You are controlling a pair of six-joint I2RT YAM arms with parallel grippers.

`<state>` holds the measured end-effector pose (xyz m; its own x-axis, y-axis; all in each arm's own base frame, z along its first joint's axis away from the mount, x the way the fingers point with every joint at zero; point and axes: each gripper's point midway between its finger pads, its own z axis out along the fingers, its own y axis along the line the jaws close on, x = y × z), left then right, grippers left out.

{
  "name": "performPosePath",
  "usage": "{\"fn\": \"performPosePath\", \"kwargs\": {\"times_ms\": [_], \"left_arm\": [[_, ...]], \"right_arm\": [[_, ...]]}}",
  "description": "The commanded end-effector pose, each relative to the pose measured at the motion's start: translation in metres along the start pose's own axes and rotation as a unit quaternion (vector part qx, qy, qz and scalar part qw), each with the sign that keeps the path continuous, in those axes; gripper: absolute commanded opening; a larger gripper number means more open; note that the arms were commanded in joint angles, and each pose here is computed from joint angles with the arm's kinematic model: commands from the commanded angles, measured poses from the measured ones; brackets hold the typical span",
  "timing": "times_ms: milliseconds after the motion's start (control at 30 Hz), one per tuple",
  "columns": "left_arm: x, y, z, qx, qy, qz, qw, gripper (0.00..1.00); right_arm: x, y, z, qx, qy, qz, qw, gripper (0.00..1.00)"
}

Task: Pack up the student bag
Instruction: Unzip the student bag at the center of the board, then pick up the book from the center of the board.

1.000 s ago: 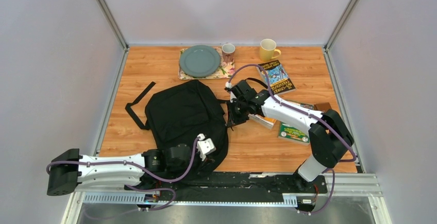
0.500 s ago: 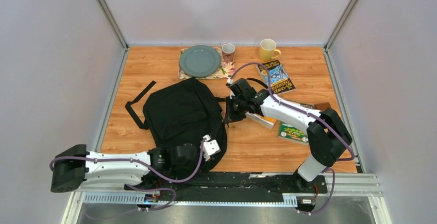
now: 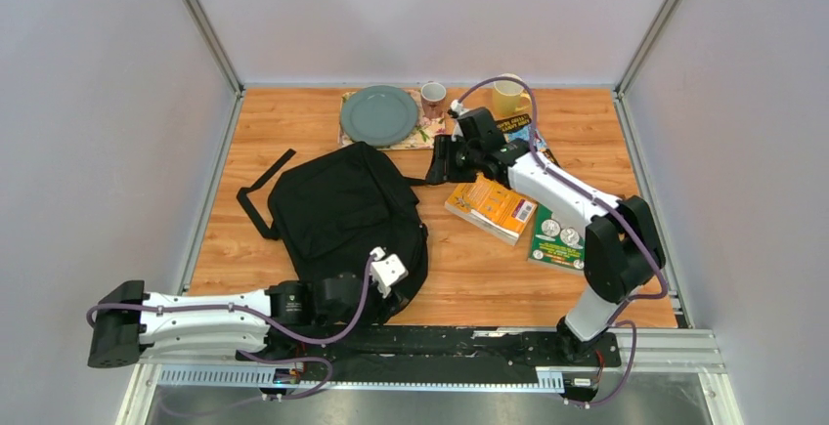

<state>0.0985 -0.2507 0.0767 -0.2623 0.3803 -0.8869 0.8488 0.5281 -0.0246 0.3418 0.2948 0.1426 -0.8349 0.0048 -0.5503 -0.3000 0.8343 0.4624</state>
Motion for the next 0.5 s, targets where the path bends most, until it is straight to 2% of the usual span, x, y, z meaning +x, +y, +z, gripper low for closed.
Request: {"fn": "performPosePath", "kwargs": {"times_ms": [0, 167, 233, 267, 300, 333, 433, 467], "left_arm": [[-0.052, 0.009, -0.012, -0.039, -0.043, -0.03, 0.998, 0.76], [-0.09, 0.015, -0.024, -0.063, -0.058, -0.039, 0.996, 0.78], [-0.108, 0.014, -0.025, -0.066, -0.073, -0.039, 0.994, 0.79], [-0.118, 0.013, -0.024, -0.062, -0.086, -0.033, 0.994, 0.81], [-0.12, 0.014, -0.02, -0.067, -0.086, -0.03, 0.994, 0.89], [-0.131, 0.015, -0.018, -0.066, -0.094, -0.032, 0.993, 0.92], [-0.155, 0.03, -0.002, -0.062, -0.09, -0.082, 0.991, 0.92], [-0.156, 0.036, 0.002, -0.072, -0.084, -0.131, 0.985, 0.92]], "right_arm": [[-0.025, -0.017, -0.049, 0.027, -0.063, -0.011, 0.998, 0.56], [-0.017, -0.083, -0.087, 0.113, -0.082, 0.041, 0.989, 0.59], [-0.021, -0.115, -0.112, 0.152, -0.108, 0.084, 0.979, 0.59], [-0.011, -0.129, -0.115, 0.165, -0.106, 0.102, 0.975, 0.61], [-0.019, -0.144, -0.132, 0.175, -0.136, 0.125, 0.967, 0.62], [-0.017, -0.15, -0.136, 0.171, -0.142, 0.137, 0.965, 0.63], [-0.019, -0.179, -0.153, 0.194, -0.166, 0.165, 0.953, 0.65], [-0.018, -0.181, -0.156, 0.19, -0.164, 0.163, 0.954, 0.66]]}}
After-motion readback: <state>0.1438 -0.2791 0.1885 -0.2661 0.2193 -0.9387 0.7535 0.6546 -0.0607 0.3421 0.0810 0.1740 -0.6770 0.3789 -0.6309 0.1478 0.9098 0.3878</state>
